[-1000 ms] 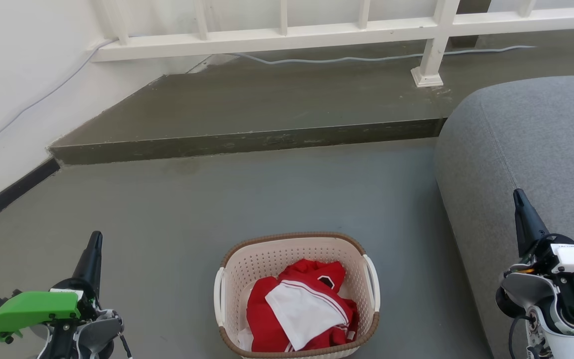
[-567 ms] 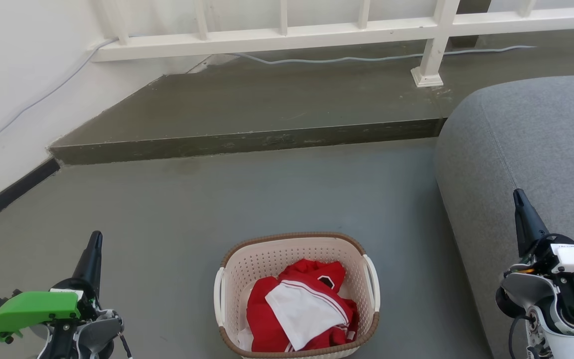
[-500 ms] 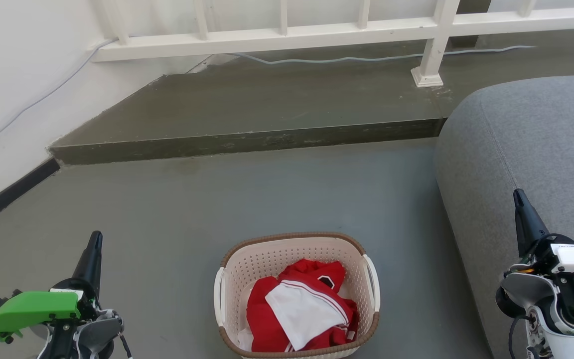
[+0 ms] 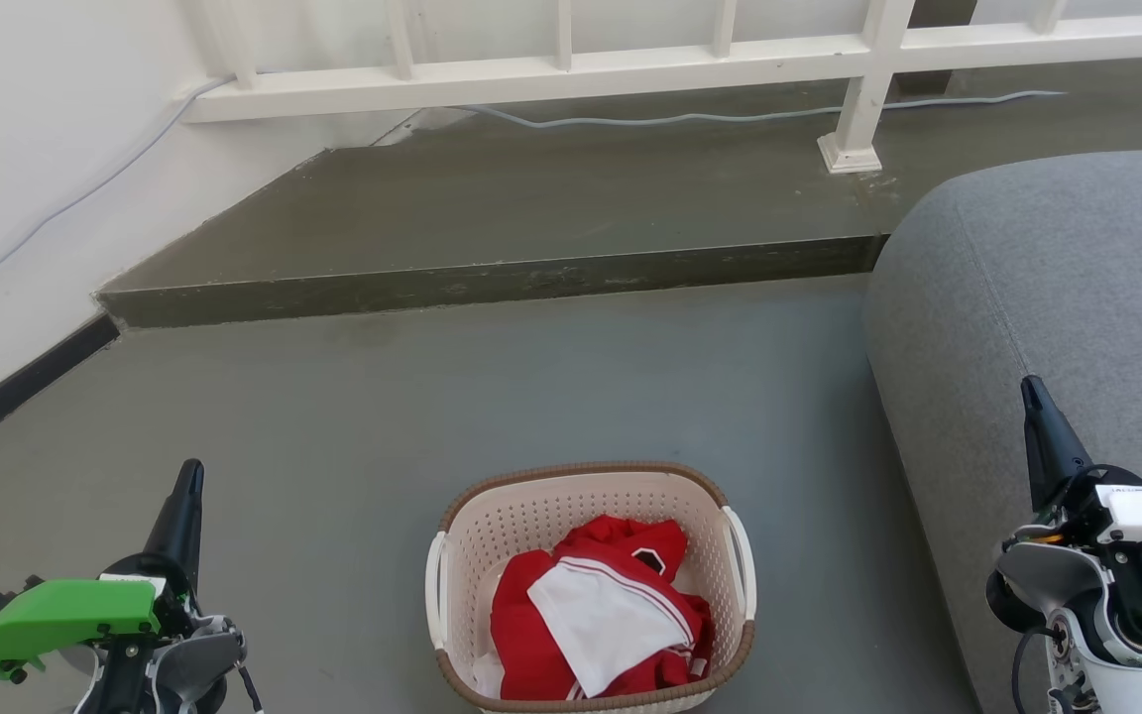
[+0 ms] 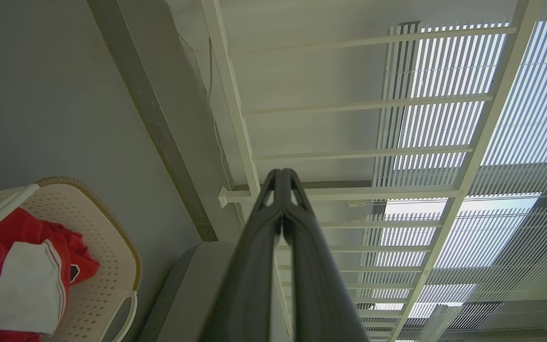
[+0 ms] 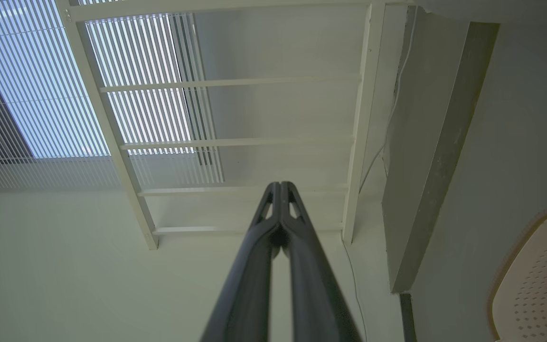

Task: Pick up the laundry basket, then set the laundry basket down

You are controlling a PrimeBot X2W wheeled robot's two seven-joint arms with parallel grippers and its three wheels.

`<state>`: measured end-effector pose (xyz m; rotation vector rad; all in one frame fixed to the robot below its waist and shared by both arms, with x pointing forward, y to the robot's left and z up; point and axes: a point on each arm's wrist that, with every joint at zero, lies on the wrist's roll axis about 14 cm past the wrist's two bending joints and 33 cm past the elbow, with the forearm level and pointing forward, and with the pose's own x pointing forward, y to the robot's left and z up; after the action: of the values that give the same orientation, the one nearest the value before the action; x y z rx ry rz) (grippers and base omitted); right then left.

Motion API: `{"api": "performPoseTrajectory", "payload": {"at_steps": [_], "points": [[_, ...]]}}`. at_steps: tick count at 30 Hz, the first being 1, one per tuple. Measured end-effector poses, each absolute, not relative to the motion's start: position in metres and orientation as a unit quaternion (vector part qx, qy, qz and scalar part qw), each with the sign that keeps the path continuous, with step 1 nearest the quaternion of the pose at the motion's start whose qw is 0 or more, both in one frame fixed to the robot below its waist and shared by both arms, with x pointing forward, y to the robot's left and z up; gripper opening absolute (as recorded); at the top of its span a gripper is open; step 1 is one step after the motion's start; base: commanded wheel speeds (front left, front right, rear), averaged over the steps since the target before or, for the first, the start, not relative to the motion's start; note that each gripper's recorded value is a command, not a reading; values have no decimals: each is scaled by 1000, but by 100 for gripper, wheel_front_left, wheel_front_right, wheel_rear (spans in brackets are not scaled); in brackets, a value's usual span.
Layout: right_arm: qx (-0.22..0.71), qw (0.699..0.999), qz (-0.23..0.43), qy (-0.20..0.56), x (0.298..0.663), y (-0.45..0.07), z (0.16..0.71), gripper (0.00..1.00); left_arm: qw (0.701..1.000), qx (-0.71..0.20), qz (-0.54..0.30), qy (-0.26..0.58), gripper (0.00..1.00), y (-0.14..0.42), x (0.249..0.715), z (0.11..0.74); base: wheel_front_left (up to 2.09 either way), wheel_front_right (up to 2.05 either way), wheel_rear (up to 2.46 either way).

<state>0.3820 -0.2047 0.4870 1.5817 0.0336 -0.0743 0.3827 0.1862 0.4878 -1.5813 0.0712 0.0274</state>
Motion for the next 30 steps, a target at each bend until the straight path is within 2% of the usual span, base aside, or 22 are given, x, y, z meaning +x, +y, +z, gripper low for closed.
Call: {"api": "performPoseTrajectory", "payload": {"at_steps": [30], "points": [[711, 703, -33, 15, 382, -205, 487, 0, 703, -711, 12, 32, 0, 186, 383, 488, 0, 0, 0]]}}
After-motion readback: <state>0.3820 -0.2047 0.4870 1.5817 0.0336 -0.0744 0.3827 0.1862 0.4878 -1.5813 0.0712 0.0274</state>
